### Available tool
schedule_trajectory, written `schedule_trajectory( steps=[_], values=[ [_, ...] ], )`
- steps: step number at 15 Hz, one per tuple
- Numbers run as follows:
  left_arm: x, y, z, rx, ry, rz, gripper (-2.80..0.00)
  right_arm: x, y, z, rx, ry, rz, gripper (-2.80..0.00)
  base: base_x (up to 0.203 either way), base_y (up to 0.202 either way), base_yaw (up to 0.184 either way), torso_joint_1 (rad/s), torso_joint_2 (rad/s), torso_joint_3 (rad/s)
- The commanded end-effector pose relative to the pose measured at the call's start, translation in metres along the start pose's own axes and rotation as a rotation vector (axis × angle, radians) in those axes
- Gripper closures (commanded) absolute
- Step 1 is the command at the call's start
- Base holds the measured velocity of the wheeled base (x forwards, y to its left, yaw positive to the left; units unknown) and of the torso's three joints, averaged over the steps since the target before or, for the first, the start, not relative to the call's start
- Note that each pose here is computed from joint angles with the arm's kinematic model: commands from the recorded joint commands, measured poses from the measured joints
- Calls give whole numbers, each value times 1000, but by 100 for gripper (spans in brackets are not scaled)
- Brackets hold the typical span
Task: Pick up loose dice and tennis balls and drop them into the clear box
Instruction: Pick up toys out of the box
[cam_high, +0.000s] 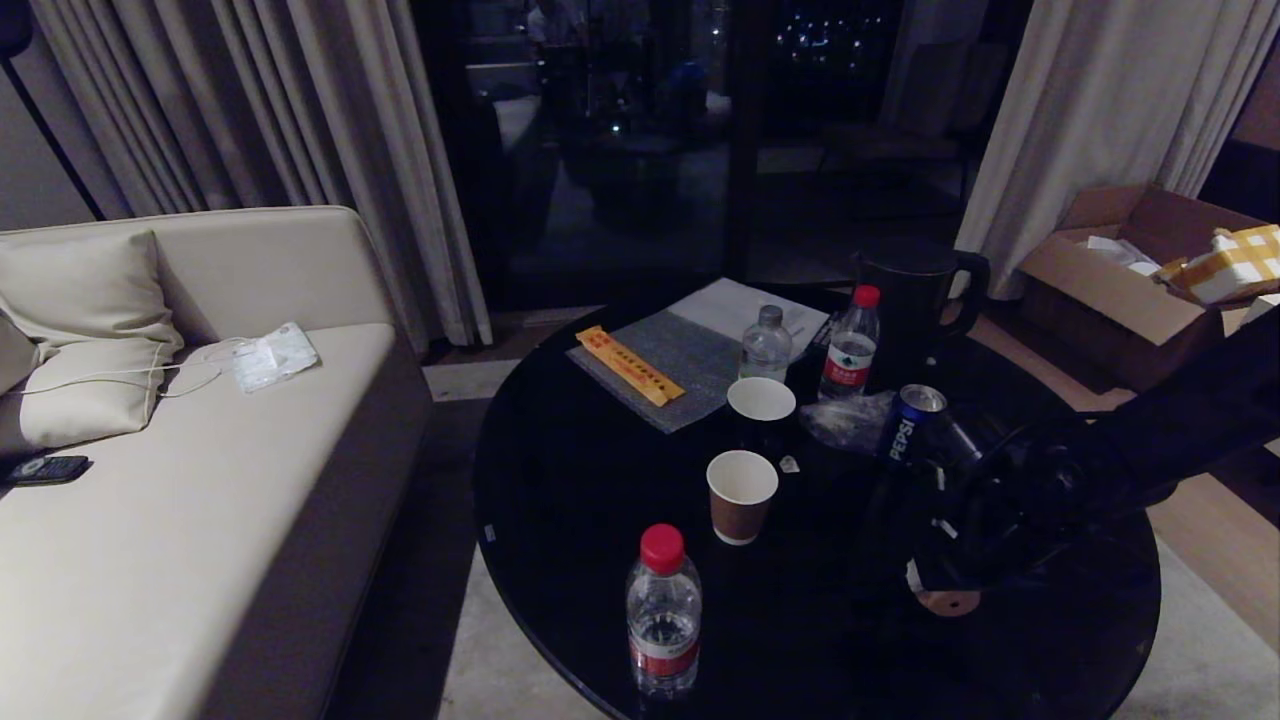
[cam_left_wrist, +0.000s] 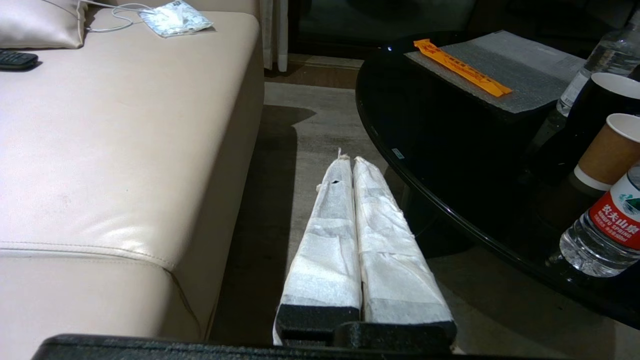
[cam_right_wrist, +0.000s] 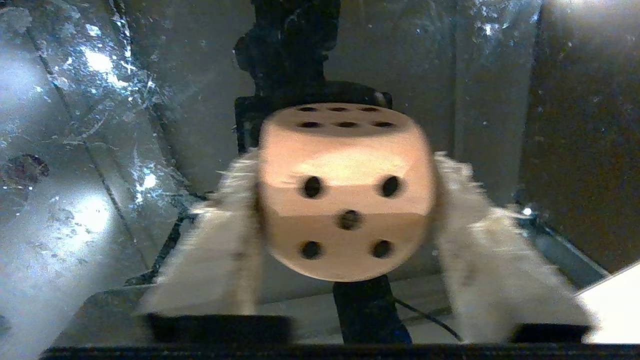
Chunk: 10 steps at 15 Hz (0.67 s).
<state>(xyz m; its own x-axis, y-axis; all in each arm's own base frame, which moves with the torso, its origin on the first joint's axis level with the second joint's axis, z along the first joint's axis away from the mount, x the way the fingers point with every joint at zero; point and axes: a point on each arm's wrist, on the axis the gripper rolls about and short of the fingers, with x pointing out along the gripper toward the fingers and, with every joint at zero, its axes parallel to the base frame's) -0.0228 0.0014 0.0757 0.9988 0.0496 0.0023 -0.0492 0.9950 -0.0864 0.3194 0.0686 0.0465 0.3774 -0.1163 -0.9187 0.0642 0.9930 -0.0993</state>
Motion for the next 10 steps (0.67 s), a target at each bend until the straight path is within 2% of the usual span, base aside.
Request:
schedule_trajectory(
  steps=[1,3,5,8,10],
  values=[
    [0,0,0,-1,2,1,0,1,0,-2,-2,13,-5,0,0,0,0,0,0,0],
    [0,0,0,-1,2,1,0,-2,-1,-2,-2,4,-22,0,0,0,0,0,0,0],
    [0,0,0,-1,2,1,0,-15,-5,-4,4,-38,-81,0,0,0,0,0,0,0],
    [0,0,0,-1,2,1,0,-68,-17,-14,30,-166,-64,0,0,0,0,0,0,0],
    [0,0,0,-1,2,1,0,-113,-29,-33,51,-277,-31,0,0,0,0,0,0,0]
  ],
)
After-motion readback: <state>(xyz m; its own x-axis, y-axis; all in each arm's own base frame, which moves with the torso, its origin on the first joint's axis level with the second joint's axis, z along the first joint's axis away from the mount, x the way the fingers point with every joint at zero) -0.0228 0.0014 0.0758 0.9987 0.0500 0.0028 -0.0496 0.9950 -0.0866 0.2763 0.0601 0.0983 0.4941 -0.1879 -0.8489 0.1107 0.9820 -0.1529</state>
